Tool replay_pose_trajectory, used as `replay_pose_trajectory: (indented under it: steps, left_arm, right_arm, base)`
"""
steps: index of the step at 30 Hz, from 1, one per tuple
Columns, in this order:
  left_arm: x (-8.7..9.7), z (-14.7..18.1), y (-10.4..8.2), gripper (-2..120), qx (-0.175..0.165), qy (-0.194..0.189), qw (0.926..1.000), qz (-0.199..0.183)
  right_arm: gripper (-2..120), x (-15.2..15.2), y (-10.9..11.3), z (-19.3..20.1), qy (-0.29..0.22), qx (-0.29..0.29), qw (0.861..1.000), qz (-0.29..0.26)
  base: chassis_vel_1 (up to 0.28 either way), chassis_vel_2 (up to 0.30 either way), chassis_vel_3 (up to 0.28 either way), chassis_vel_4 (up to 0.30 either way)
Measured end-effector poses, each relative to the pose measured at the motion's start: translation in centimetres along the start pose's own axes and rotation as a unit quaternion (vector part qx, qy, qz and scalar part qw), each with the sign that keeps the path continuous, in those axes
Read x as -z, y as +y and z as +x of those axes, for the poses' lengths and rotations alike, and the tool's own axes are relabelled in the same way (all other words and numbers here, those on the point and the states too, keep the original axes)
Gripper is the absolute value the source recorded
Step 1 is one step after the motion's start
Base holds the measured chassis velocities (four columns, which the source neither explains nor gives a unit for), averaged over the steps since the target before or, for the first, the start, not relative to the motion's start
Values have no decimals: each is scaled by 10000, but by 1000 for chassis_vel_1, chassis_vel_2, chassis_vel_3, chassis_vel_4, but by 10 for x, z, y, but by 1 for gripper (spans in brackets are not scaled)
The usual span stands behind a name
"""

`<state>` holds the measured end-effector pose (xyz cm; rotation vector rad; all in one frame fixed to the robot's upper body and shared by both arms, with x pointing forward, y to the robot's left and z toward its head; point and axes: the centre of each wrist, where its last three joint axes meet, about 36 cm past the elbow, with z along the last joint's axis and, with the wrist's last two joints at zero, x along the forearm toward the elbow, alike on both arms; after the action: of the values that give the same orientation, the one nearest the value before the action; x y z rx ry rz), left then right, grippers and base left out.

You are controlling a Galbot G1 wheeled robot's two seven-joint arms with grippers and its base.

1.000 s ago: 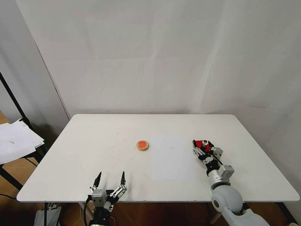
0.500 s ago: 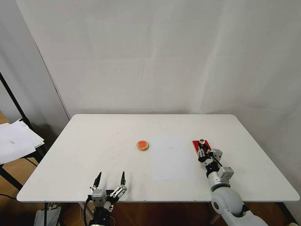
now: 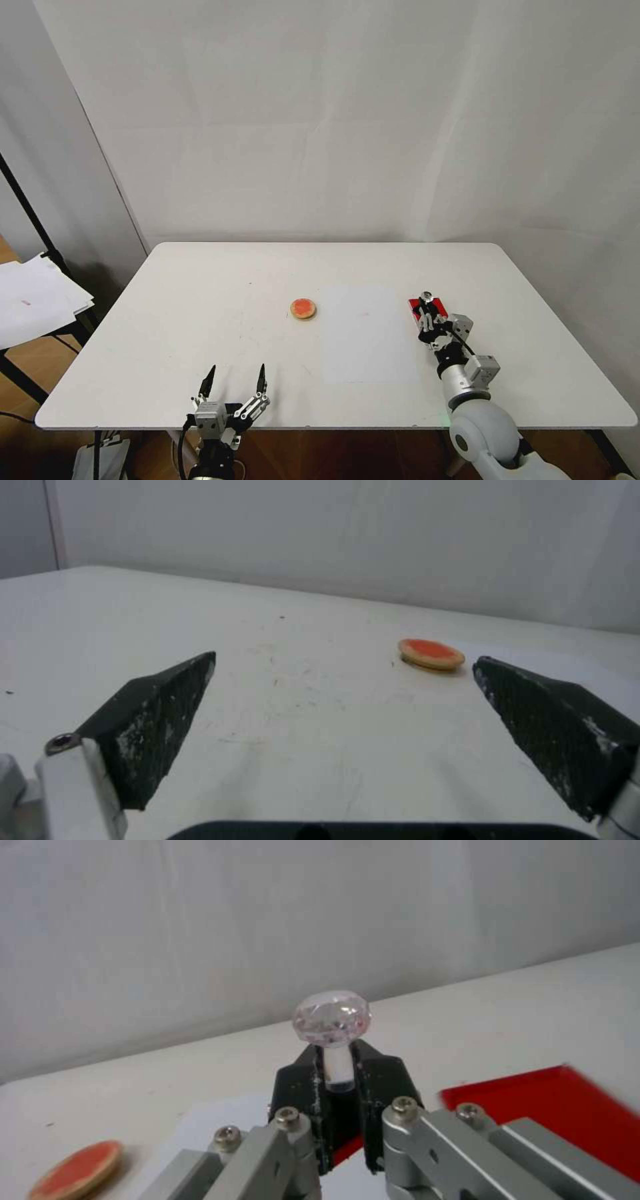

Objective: Pick up the stamp from the ink pad and place it onto another ink pad.

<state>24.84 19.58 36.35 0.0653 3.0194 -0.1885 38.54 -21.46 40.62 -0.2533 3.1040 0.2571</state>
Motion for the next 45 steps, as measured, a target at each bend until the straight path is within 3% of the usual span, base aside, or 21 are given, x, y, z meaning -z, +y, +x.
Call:
replay_pose_trajectory:
  steps: [5,9,24,33,37,43,45]
  left_arm:
    - [0,0,0,102,0,0,10000,0]
    - [0,0,0,102,0,0,10000,0]
    - [0,0,0,102,1,0,10000,0]
    - [0,0,0,102,0,0,10000,0]
    - [0,0,0,102,0,0,10000,0]
    - [0,0,0,102,0,0,10000,0]
    - [0,0,0,102,0,0,10000,0]
  right_arm:
    - [7,-24,30,27,480,541,9974,16]
    - [7,-31,37,32,626,708,9955,50]
    - [7,-53,45,59,1138,1004,9883,137]
    - [7,-55,47,58,1147,1039,9879,136]
    - [7,-43,45,39,829,1088,9904,188]
    - [7,23,39,1,-95,1285,9915,-153]
    - [7,32,39,-3,-195,1366,9903,-167]
  base:
    - [0,0,0,0]
    - [0,0,0,0]
    - [0,0,0,0]
    - [0,0,0,0]
    - [0,0,0,0]
    - [0,0,0,0]
    - [0,0,0,0]
